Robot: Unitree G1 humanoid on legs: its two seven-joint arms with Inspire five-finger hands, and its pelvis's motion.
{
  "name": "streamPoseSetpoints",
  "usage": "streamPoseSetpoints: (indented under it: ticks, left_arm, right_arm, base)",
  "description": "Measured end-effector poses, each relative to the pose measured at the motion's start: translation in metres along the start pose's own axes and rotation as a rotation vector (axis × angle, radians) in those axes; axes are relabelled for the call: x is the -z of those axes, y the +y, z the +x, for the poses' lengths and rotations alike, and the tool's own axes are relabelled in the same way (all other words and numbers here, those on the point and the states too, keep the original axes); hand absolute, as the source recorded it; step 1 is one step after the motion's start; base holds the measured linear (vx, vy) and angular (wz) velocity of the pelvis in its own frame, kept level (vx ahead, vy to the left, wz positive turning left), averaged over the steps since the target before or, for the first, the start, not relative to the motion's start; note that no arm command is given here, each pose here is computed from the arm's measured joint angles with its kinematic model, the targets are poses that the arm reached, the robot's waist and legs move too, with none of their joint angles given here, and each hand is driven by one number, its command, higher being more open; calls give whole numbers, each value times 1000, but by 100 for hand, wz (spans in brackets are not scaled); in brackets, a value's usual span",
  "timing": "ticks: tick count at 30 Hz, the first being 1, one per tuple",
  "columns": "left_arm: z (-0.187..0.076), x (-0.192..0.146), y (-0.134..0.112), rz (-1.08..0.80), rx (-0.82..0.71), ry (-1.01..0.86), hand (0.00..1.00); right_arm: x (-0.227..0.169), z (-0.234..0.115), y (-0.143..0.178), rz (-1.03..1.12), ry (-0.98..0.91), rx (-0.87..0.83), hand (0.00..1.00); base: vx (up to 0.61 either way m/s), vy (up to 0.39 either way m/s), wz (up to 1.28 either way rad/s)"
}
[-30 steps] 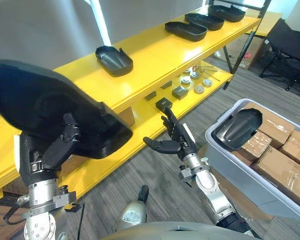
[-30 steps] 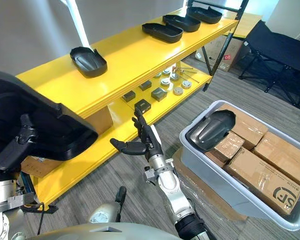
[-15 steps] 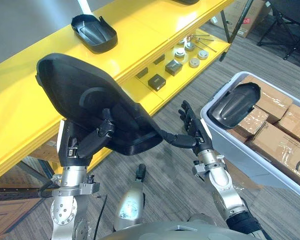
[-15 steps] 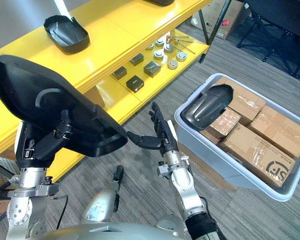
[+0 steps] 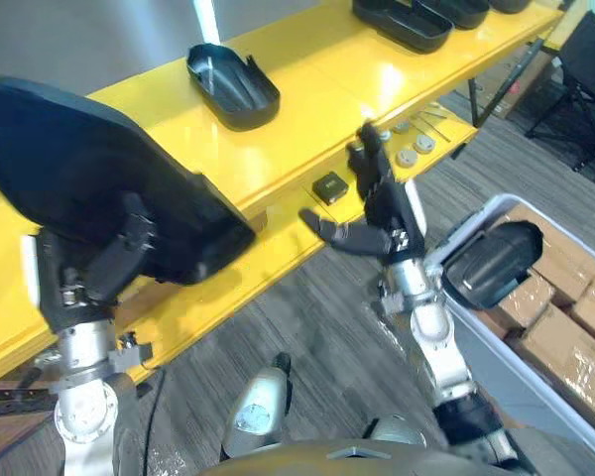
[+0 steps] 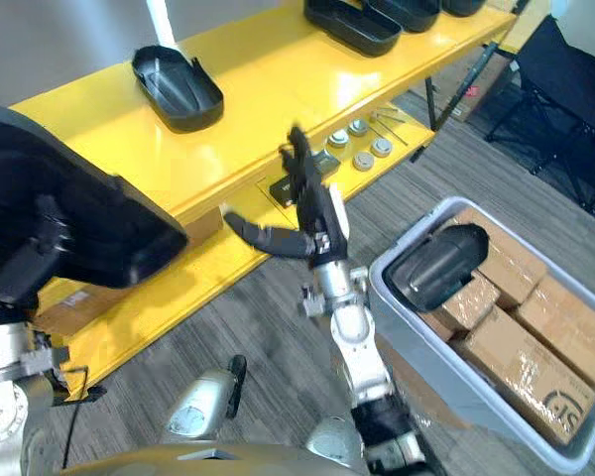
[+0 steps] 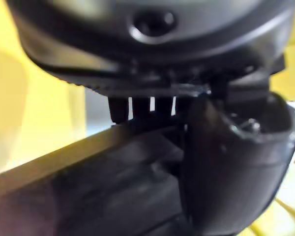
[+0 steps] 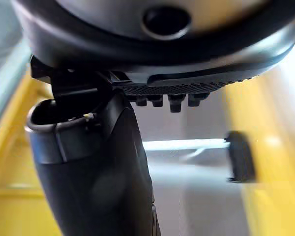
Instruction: Walk over and take three plastic housings, then place them on the shelf
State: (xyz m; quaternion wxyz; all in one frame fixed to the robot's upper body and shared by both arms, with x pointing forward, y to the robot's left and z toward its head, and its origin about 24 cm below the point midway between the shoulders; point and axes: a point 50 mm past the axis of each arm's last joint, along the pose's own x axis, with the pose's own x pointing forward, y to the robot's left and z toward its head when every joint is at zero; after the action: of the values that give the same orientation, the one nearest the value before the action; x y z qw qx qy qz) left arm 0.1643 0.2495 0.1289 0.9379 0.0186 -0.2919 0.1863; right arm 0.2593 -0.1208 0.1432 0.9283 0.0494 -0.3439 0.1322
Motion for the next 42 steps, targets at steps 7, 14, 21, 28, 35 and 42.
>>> streamPoseSetpoints:
  ticks: [7, 14, 21, 28, 35, 42]
  left_arm:
    - [18, -7, -21, -95, 51, -137, 0]
    - [12, 2, -35, -136, 134, -80, 0]
    - [13, 7, -48, -74, 290, -22, 0]
    - [9, 13, -31, 24, 265, 55, 0]
    - [2, 24, -27, 24, 166, 97, 0]
    - [4, 26, -27, 60, 231, 93, 0]
  right_arm:
    - [-66, 32, -26, -23, -366, 84, 100]
    - [-63, 12, -63, -94, -265, 147, 100]
    - [-49, -20, -79, -117, -112, 256, 100]
    - [-37, -37, -70, -29, -43, 240, 100]
    - [-33, -35, -69, 1, -20, 208, 100]
    - [-27, -56, -71, 57, -21, 374, 100]
  base:
    - [274, -182, 138]
    - [241, -377, 159]
    - [173, -3, 34]
    - [8, 21, -14]
    - [-88, 92, -41]
    - [-62, 318, -52]
